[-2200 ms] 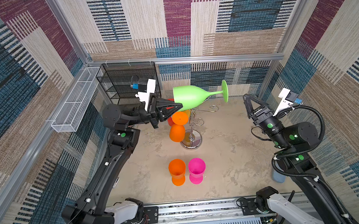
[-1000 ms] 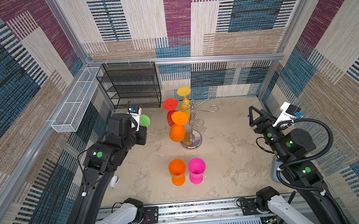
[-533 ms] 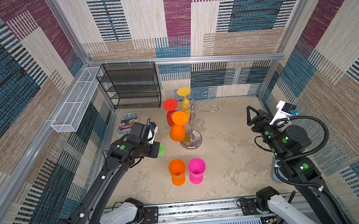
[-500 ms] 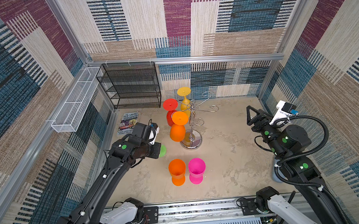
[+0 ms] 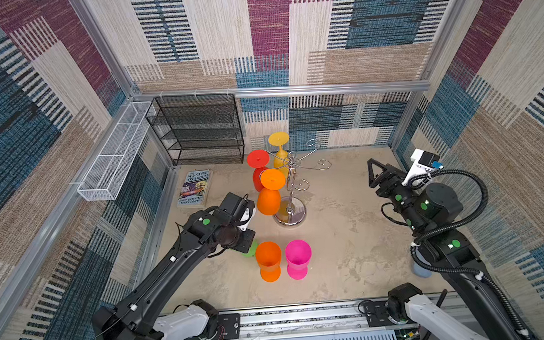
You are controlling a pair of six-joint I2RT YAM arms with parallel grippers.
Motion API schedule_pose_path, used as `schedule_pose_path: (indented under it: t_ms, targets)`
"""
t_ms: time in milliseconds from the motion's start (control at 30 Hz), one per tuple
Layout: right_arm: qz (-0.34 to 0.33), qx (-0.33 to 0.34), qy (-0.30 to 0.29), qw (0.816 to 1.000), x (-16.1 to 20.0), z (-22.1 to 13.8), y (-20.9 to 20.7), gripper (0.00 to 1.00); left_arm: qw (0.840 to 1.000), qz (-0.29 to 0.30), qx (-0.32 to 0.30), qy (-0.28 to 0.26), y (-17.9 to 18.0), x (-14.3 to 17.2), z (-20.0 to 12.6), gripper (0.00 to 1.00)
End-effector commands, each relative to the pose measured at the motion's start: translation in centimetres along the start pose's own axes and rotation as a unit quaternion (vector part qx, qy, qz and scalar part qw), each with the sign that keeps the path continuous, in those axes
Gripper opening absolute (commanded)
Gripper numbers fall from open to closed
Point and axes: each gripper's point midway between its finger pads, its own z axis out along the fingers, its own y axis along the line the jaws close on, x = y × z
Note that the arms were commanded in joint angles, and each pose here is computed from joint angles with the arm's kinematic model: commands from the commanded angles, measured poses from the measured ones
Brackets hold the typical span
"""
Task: Take the wine glass off the wine glass rack
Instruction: Place the wine glass at the middle-left of the table.
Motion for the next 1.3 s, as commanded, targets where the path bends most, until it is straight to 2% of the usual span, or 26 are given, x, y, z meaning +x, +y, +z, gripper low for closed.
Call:
schedule_pose_path:
  t_ms: [0,300,767,1033,1267]
  targets:
    - [0.004,-0.017,-0.005,1.000,-0.4,0.0,0.7,0.76,1.000,-0.005,-0.006,0.020,0.0,0.7,0.0,0.04]
    - [0.002,-0.011,-0.004,1.000,-0.1,-0.3,0.3,0.76,0.998,0.009,0.007,0.060,-0.8,1.5,0.8,0.05]
    - [-0.002,-0.005,-0.002,1.000,0.4,-0.3,-0.2,0.76,0.996,0.010,0.002,0.084,-1.0,1.7,1.6,0.08]
    - [-0.004,-0.004,-0.001,1.000,0.5,-0.4,-0.2,0.77,0.997,0.011,0.003,0.081,-1.2,1.5,1.4,0.28]
    - [-0.003,-0.012,0.004,1.000,0.5,-0.3,0.1,0.77,0.999,0.015,0.001,0.049,-1.2,0.2,-0.3,0.45]
